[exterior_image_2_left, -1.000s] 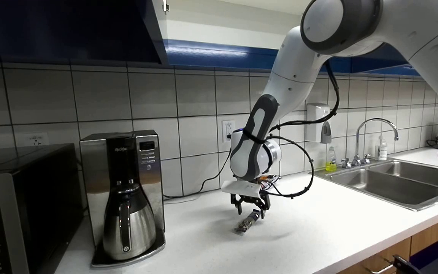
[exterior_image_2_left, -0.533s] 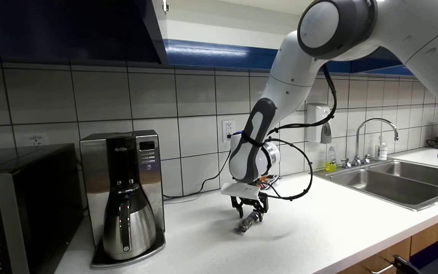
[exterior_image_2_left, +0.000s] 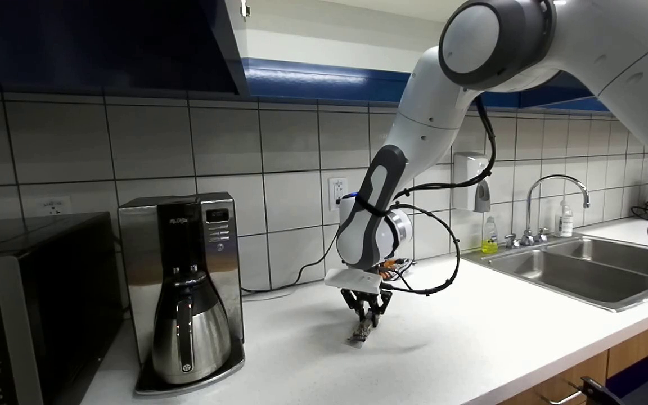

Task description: Put the snack bar in the top cabinet

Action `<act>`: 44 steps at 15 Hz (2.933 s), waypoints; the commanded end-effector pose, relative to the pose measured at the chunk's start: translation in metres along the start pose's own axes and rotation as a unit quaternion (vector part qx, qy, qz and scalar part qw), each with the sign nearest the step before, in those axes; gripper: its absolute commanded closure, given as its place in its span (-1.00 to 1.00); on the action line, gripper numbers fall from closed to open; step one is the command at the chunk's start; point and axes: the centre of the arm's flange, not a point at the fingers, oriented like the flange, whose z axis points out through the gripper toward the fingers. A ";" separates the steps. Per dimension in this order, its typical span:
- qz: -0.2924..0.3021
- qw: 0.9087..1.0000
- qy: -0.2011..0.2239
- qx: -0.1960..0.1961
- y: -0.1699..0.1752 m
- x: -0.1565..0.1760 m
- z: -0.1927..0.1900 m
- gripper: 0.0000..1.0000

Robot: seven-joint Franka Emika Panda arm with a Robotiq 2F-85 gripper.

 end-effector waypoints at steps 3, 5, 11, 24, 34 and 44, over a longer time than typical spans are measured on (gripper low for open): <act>0.010 1.000 -0.009 -0.011 -0.003 0.001 0.002 0.80; 0.010 1.000 -0.007 -0.012 -0.002 0.003 -0.004 0.80; 0.014 1.000 0.010 -0.003 0.006 0.009 -0.043 0.80; -0.167 0.985 0.046 0.003 0.042 -0.016 -0.115 0.80; -0.362 0.931 0.051 0.018 0.098 -0.055 -0.157 0.80; -0.467 0.880 0.051 0.070 0.145 -0.079 -0.199 0.80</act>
